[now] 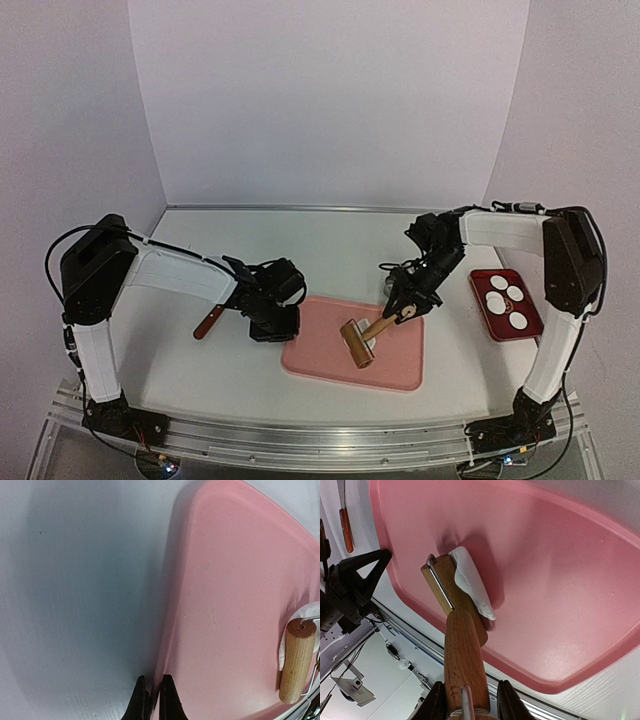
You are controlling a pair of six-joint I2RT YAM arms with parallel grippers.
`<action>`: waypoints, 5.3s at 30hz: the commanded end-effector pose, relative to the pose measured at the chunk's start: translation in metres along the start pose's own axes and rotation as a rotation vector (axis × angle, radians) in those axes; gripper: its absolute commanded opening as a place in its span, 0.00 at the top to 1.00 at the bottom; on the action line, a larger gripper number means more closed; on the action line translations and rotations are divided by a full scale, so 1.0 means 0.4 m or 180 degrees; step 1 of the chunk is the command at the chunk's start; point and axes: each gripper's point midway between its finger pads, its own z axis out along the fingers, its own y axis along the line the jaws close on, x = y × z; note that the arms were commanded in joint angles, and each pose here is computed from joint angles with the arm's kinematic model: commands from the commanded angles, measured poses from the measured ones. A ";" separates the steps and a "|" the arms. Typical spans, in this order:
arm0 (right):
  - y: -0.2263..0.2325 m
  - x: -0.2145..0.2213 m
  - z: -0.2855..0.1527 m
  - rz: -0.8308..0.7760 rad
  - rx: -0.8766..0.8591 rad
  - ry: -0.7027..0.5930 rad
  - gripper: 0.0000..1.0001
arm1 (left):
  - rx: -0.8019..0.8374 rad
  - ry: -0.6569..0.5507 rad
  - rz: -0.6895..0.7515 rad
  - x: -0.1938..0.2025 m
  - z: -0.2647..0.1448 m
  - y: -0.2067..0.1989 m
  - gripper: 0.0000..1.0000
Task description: Roll out the dumpling wrappers from the dough
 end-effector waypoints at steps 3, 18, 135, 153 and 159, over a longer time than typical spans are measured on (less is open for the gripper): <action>-0.384 -0.017 -0.046 0.0672 0.1978 -0.0236 1.00 | -0.0313 0.0280 -0.0123 0.076 0.032 0.075 1.00; -0.416 -0.023 -0.095 0.0794 0.1951 -0.0317 1.00 | -0.0358 0.0182 -0.0079 0.062 0.028 0.086 1.00; -0.050 0.022 -0.300 0.0476 -0.0386 -0.1026 1.00 | 0.0476 -0.0291 0.2474 -0.291 -0.016 -0.228 0.32; -0.056 0.031 -0.276 0.0426 -0.0343 -0.0980 1.00 | 0.0307 0.0072 0.2558 -0.179 0.079 -0.193 0.45; -0.051 0.034 -0.276 0.0376 -0.0361 -0.0979 1.00 | 0.0174 -0.0036 0.2503 -0.191 0.088 -0.176 0.46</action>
